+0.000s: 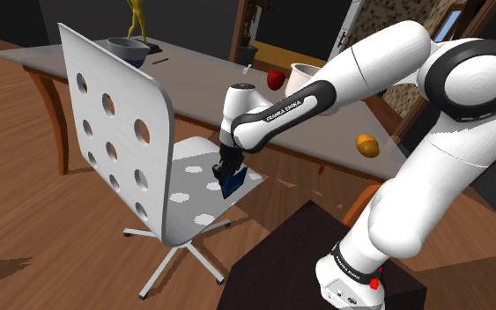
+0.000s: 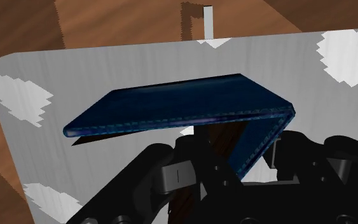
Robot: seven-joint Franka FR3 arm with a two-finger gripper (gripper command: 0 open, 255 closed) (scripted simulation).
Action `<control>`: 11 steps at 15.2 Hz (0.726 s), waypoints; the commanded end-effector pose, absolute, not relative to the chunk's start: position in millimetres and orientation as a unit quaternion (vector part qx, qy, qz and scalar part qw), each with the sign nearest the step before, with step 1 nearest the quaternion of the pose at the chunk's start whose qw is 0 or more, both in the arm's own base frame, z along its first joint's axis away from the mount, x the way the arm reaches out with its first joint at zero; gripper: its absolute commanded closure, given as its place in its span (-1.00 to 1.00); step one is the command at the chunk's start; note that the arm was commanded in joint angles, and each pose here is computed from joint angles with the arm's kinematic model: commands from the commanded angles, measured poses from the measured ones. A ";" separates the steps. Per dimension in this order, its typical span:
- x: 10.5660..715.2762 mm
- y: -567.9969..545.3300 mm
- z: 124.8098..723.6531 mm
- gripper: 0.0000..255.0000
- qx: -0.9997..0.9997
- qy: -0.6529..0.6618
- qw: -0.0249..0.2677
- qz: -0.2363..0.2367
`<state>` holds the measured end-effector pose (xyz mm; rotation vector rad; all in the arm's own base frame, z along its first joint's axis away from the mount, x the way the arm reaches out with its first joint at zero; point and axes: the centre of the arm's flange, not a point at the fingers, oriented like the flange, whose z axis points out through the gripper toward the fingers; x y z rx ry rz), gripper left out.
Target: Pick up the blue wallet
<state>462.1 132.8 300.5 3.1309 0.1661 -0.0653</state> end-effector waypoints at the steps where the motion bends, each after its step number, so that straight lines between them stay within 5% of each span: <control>1: 461.9 133.4 299.9 1.00 0.998 0.053 0.003 -0.021; 11: 462.3 133.3 336.8 1.00 0.998 0.053 0.003 -0.021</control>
